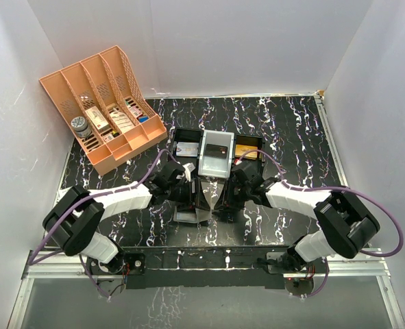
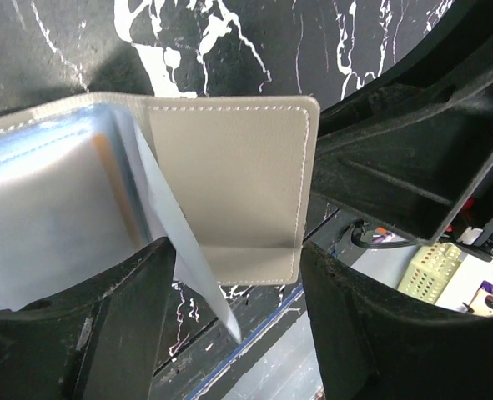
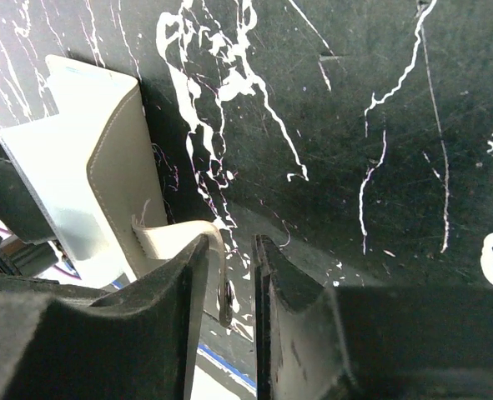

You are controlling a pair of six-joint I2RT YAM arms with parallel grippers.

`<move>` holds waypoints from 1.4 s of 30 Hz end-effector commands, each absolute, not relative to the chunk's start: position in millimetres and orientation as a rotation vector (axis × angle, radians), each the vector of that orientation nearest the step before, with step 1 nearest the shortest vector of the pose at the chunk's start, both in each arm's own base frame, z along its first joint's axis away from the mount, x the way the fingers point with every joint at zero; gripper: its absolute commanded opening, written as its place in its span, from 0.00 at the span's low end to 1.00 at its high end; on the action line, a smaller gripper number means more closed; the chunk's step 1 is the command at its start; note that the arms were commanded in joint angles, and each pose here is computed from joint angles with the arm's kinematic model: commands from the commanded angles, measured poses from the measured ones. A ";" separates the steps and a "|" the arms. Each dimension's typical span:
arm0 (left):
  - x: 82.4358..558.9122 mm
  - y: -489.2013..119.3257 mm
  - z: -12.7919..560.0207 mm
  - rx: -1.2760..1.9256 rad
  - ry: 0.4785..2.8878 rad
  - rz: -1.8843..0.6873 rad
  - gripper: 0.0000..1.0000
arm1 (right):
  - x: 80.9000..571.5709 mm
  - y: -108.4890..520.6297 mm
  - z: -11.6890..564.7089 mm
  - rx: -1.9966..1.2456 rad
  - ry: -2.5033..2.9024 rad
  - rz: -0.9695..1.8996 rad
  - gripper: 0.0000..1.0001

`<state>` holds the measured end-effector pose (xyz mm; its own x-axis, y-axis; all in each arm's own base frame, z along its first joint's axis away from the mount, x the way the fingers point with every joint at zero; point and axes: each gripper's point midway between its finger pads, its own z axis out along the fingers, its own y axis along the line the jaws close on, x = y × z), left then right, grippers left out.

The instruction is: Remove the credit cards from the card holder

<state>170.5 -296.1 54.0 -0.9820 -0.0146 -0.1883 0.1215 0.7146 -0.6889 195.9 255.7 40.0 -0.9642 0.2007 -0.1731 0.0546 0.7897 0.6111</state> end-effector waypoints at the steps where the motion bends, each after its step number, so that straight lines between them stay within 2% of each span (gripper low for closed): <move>1: 177.1 -304.5 66.3 0.152 2.722 -1.131 0.60 | 206.3 259.8 57.2 0.201 2.659 0.976 0.27; 6: 184.3 -313.0 65.9 0.114 2.701 -1.154 0.60 | 207.5 248.4 72.2 0.170 2.613 0.919 0.41; 12: 184.6 -319.8 59.4 0.089 2.705 -1.148 0.62 | 201.1 234.4 78.0 0.148 2.643 0.834 0.45; 20: 184.2 -327.7 52.7 0.160 2.734 -1.117 0.66 | 219.8 236.3 126.3 0.125 2.551 0.828 0.50; 23: 182.2 -326.5 52.9 0.169 2.735 -1.091 0.67 | 226.4 247.5 142.3 0.096 2.517 0.888 0.46; 28: 178.6 -318.1 53.9 0.175 2.741 -1.038 0.67 | 231.8 273.6 148.6 0.084 2.494 1.052 0.31; 31: 174.4 -313.4 51.4 0.178 2.746 -1.024 0.66 | 237.1 283.4 144.9 0.114 2.507 1.089 0.26; 38: 165.6 -315.8 51.6 0.191 2.734 -1.050 0.66 | 243.7 296.8 125.7 0.128 2.567 1.117 0.21; 42: 167.7 -319.5 57.5 0.206 2.704 -1.061 0.62 | 240.7 300.1 117.6 0.113 2.591 1.137 0.20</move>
